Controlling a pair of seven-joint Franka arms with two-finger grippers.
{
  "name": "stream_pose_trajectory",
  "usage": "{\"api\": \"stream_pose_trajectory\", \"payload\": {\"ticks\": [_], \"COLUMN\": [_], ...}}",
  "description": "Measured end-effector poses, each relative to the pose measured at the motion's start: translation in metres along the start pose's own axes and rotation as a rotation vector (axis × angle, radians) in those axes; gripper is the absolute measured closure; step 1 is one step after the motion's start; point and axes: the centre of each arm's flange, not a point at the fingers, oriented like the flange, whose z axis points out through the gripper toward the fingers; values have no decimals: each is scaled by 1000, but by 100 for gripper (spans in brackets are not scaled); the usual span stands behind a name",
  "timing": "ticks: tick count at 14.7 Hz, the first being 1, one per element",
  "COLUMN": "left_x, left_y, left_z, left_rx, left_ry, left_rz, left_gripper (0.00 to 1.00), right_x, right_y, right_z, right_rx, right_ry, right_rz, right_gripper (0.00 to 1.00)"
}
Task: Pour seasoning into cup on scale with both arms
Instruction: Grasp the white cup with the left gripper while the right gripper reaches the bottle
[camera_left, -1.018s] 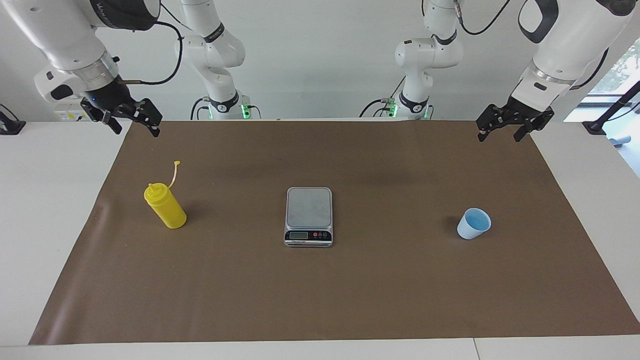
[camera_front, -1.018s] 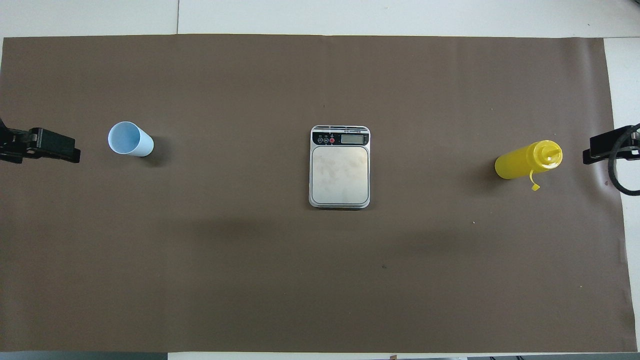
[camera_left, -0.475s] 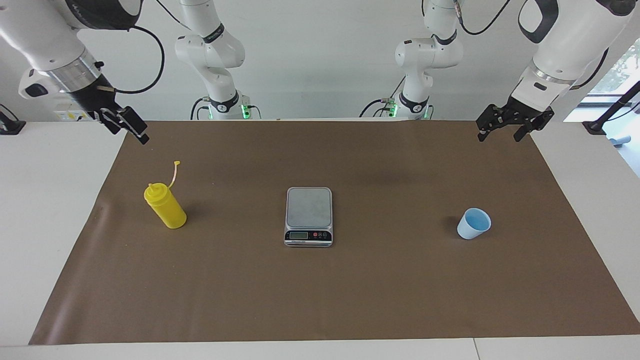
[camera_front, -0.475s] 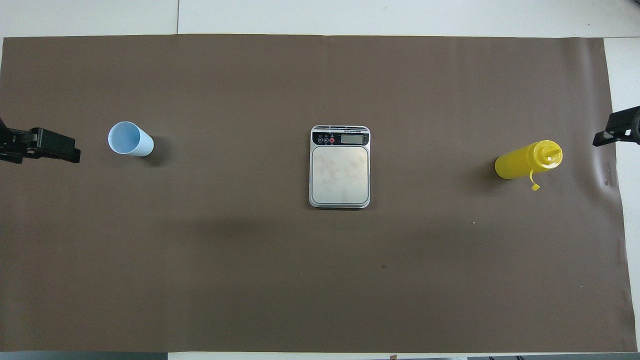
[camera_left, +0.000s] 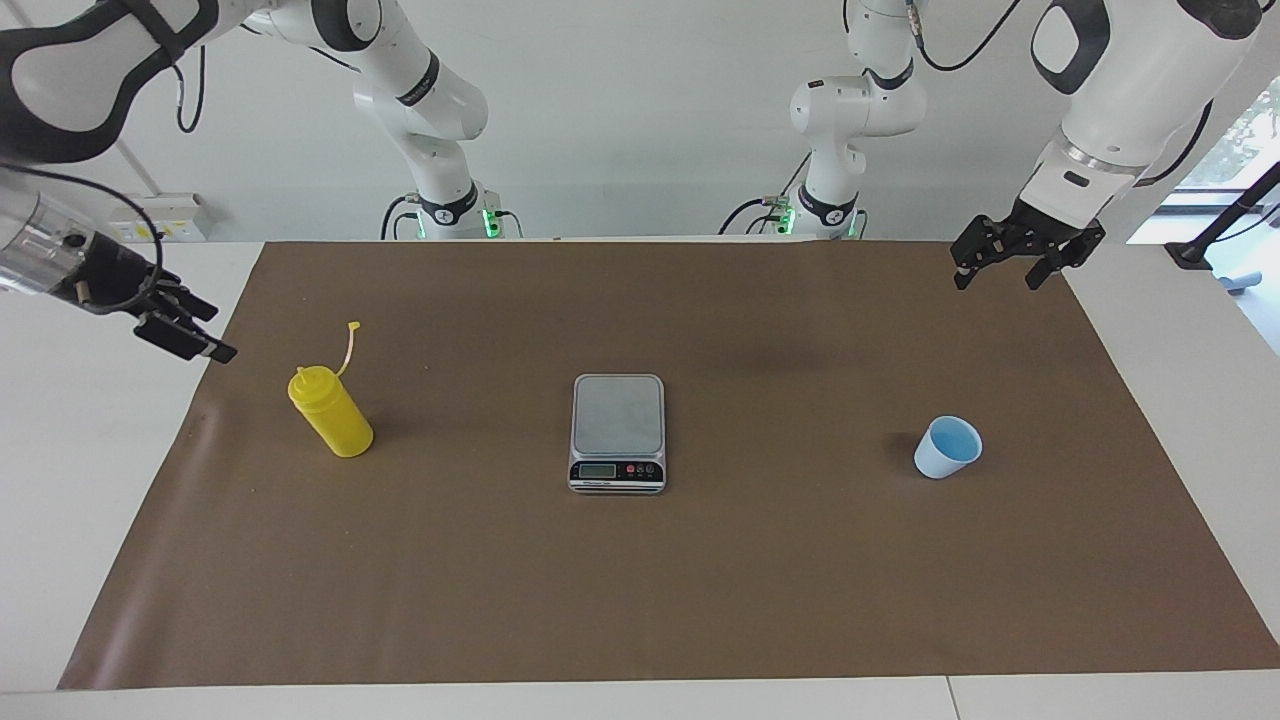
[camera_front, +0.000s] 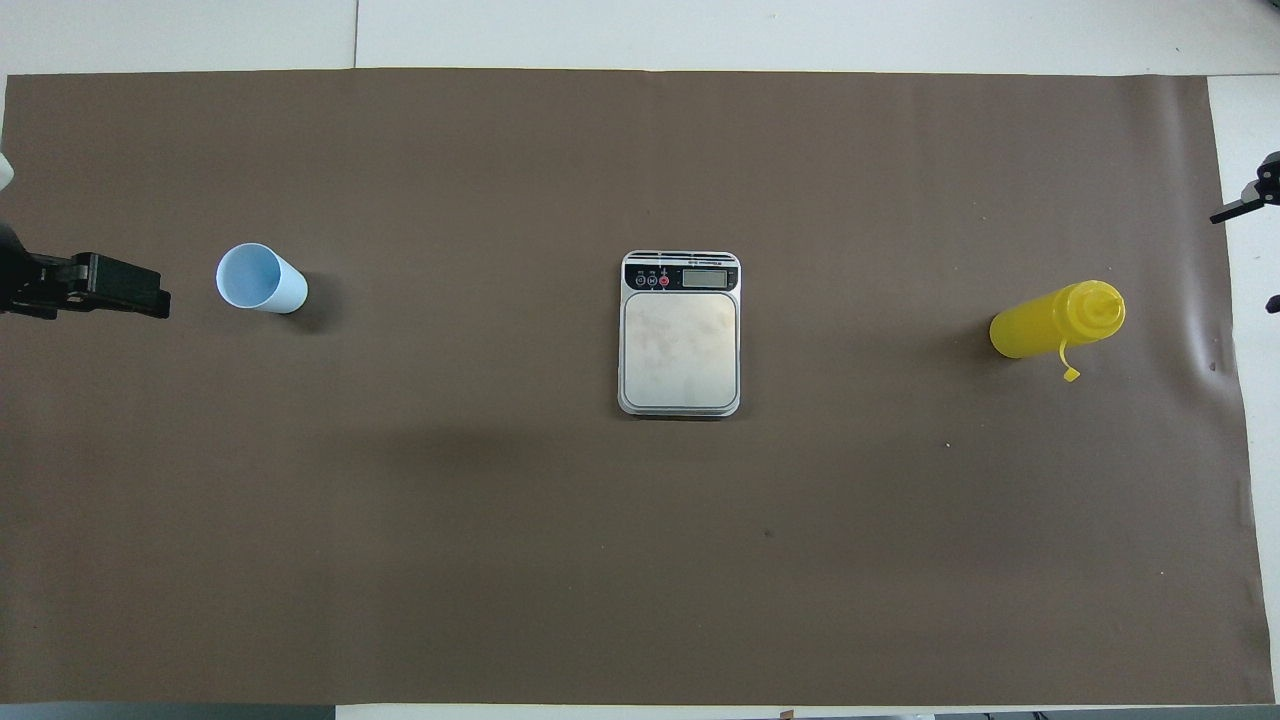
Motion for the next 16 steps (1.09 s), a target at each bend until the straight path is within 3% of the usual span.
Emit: {"api": "stream_pose_trajectory", "payload": {"ticks": [4,6,9,12,16], "left_x": [11,18,34,52,63], "left_y": [-4,-13,-29,-50,-72], "left_z": [46,81,131,179,229], "left_rx": [1,2,4,7,12], "left_ry": [54,63,68,80,114], "left_rz": [-6,-22,-36,-44,-65], "left_gripper": [0,0,0,0,0], "right_x": [85,109,116,125,133], "right_y": [52,66,63,66,87], "right_z": [38,52,68,89,139], "right_rx": [110,143,149,159,197], "right_ry": [-229,-296,-349,-353,-406], "right_rz": [235,315,383,434,534], "right_gripper": [0,0,0,0,0]}}
